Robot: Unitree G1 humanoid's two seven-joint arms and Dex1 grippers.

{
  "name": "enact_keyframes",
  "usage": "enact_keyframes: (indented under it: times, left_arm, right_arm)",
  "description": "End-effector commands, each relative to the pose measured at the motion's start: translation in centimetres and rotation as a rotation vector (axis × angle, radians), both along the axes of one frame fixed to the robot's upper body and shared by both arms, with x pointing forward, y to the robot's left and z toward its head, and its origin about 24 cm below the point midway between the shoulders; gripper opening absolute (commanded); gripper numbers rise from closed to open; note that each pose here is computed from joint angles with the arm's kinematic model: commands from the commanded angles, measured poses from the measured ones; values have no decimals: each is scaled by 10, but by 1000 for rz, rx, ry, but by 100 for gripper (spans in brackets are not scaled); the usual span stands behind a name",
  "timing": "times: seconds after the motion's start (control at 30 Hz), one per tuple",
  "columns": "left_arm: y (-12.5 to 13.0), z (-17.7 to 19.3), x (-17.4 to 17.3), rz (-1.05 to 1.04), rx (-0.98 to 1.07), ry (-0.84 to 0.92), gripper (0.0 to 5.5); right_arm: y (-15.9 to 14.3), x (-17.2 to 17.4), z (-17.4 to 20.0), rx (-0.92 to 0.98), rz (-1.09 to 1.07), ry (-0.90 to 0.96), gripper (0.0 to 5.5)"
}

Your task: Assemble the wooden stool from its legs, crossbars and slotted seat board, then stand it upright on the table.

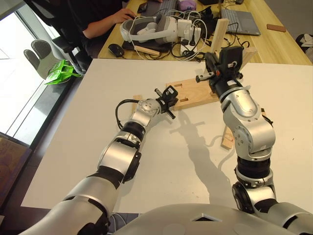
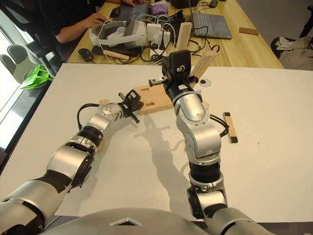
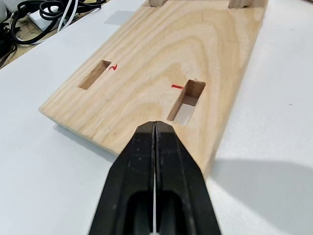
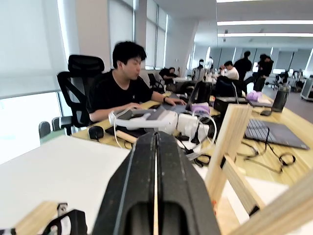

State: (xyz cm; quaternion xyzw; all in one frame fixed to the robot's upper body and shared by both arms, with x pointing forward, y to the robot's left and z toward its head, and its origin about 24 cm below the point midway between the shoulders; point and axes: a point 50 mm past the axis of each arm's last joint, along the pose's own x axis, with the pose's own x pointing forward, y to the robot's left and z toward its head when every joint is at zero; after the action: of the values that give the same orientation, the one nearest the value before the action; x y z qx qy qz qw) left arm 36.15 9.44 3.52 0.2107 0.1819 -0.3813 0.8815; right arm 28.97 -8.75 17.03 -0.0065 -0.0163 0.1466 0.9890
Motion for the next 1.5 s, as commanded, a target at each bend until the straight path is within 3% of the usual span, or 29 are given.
enact_keyframes:
  times: [0.03, 0.13, 0.23, 0.4, 0.5, 0.67, 0.8, 1.0, 1.07, 1.1, 1.2, 1.3, 1.37, 1.5]
  left_arm:
    - [2, -21, -19, -172, 145, 105, 4]
    - [2, -14, -29, -291, 196, 114, 4]
    - [3, 12, -63, -401, 161, 113, 4]
    - [-4, 62, -147, -490, -117, 221, 4]
    - [-12, 81, -171, -496, -231, 231, 4]
    - [-7, 132, -123, -267, -331, -57, 4]
    - [-8, 180, -102, -121, -508, -205, 4]
    - [-5, 185, -108, -16, -583, -226, 4]
    - [-1, 182, -111, 29, -589, -225, 4]
    - [2, 179, -112, 54, -584, -226, 4]
    - [5, 177, -112, 102, -584, -229, 4]
    - [9, 179, -109, 115, -574, -242, 4]
    - [14, 180, -108, 129, -567, -250, 4]
    - [26, 176, -104, 172, -534, -261, 4]
  right_arm:
    - [-2, 13, -25, -49, -59, 169, 0]
    - [-4, 25, -39, -100, -96, 244, 0]
    - [-14, 30, -43, -128, -132, 273, 0]
    - [-33, 7, -59, -148, -156, 356, 0]
    - [-37, -7, -64, -162, -132, 389, 0]
    - [-21, -6, -93, -184, -20, 554, 0]
    - [0, 26, -111, -192, 24, 575, 0]
    - [-2, 74, -94, -312, -38, 322, 0]
    - [-5, 81, -93, -318, -45, 307, 0]
    - [-6, 80, -106, -315, -35, 387, 0]
    - [-1, 57, -153, -151, 45, 780, 0]
    - [26, 13, -172, 28, 329, 1104, 0]
    - [36, -13, -166, 41, 520, 1178, 0]
    - [32, -43, -134, -104, 799, 1091, 0]
